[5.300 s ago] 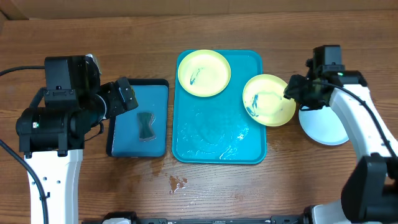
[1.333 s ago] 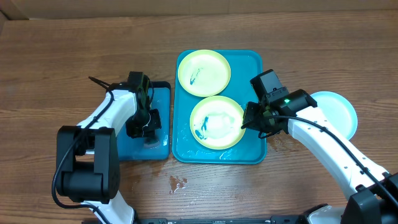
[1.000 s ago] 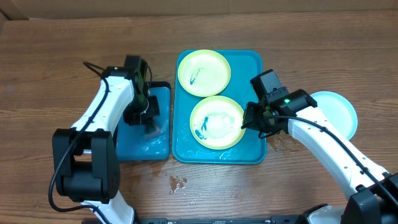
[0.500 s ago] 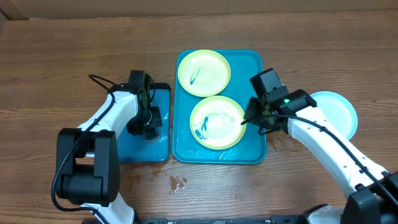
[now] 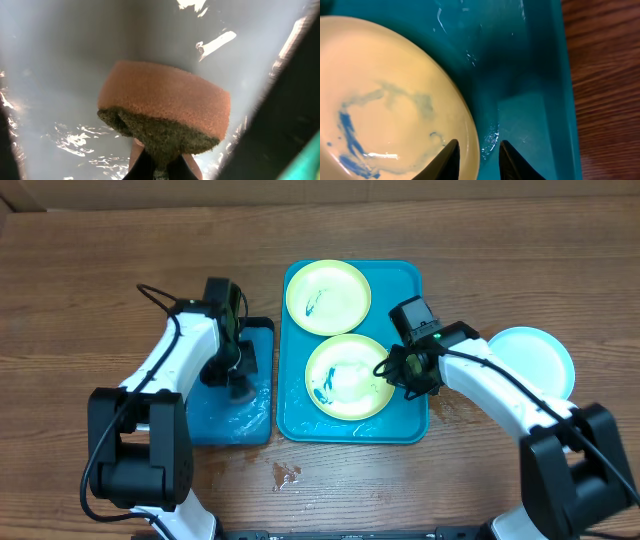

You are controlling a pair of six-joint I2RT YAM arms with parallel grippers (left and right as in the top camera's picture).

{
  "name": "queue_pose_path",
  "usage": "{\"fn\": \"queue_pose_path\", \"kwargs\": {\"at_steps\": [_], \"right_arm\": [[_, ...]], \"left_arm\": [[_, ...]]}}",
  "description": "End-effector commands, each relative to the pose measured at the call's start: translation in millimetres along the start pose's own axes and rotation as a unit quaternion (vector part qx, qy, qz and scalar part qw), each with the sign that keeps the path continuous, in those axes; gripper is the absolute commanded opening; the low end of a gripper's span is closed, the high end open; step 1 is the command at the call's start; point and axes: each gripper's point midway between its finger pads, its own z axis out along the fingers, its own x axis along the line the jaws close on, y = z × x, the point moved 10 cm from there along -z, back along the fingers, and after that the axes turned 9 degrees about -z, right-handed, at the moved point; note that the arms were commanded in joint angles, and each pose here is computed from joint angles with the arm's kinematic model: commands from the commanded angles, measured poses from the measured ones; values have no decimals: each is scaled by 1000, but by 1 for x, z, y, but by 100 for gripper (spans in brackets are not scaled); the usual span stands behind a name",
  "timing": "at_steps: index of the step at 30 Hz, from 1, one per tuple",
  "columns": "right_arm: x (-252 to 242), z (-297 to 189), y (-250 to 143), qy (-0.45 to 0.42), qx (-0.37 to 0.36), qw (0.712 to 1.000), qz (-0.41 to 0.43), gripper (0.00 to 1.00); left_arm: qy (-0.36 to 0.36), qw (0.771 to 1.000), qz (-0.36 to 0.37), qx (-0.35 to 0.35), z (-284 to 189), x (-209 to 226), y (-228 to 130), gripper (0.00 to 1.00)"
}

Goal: Clean dirty plates on tray and stack at the side
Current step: 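Pick up the sponge from the water tray with the left gripper, then scrub the center yellow plate with the sponge in the left gripper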

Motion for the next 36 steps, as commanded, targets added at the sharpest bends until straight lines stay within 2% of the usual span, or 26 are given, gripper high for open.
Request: {"fn": "queue_pose_path", "kwargs": {"at_steps": [1, 5, 6, 8, 13, 18, 21, 26, 29, 36], "right_arm": [[-3, 22, -4, -10, 37, 999, 8, 28], [-2, 30, -4, -7, 49, 999, 2, 23], [-2, 30, -4, -6, 48, 999, 1, 19], [-1, 30, -4, -4, 47, 999, 1, 4], [-2, 31, -4, 0, 52, 999, 3, 4], [-2, 31, -4, 4, 58, 998, -5, 4], [-4, 31, -6, -1, 64, 998, -10, 4], [-4, 31, -6, -1, 65, 998, -21, 4], [-4, 31, -6, -1, 64, 998, -21, 4], [-4, 31, -6, -1, 65, 998, -21, 4]], "left_arm": [[27, 999, 1, 28, 26, 6, -18, 4], [12, 999, -1, 53, 22, 5, -23, 4], [3, 998, -2, 57, 16, 2, -21, 4], [-9, 999, -1, 50, -10, -5, -10, 4], [-41, 999, 28, 9, -70, -35, 4, 4], [-156, 983, 92, -21, -96, -91, -3, 4], [-201, 970, 134, -36, -88, -128, -16, 4], [-219, 962, 157, -31, -55, -181, -41, 4], [-218, 965, 147, 1, -19, -206, -51, 4], [-265, 950, 132, 105, 30, -224, -56, 4]]}}
